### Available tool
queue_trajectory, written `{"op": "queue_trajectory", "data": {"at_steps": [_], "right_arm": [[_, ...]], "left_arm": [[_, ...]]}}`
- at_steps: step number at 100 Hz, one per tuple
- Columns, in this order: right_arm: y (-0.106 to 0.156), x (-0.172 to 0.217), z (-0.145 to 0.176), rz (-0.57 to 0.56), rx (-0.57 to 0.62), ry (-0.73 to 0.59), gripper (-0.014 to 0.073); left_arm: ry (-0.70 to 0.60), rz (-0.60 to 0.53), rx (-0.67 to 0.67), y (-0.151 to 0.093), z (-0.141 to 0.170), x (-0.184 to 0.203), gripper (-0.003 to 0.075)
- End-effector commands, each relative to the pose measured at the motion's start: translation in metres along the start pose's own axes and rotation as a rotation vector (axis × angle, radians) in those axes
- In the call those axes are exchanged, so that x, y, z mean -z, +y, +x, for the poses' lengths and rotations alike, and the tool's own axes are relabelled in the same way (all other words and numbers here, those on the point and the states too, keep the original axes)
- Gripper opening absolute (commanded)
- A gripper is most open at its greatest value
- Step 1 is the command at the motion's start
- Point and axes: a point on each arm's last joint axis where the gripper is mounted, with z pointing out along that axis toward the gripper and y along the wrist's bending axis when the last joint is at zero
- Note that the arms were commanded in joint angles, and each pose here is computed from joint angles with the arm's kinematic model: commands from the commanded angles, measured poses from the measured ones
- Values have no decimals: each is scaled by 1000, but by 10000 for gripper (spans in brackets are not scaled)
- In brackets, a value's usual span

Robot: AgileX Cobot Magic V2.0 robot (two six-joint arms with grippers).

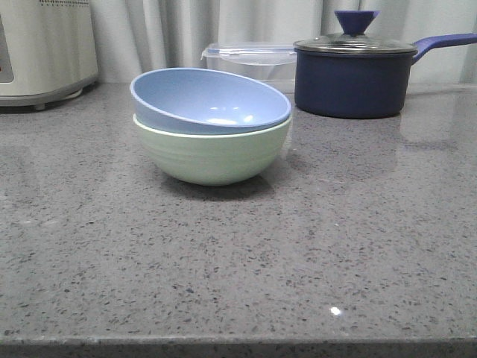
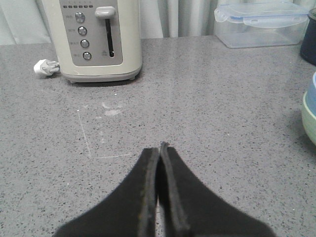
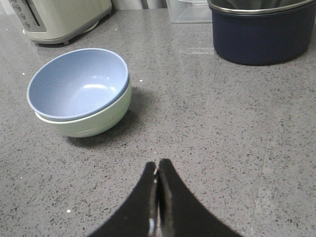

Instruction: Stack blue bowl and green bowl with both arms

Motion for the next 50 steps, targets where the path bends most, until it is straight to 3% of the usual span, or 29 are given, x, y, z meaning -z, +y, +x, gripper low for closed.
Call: {"op": "queue_trajectory", "data": {"at_steps": [1,22,50], "right_arm": [[1,2,-15,7,11,-100,-80],[1,2,-15,7,11,-100,-80],[1,2,-15,7,11,-100,-80]], "left_arm": [[-118,-10,8,1,-12,0,-20],[-289,-50,11,5,12,4,-20],[-312,-63,12,8,58,3,-20]]}}
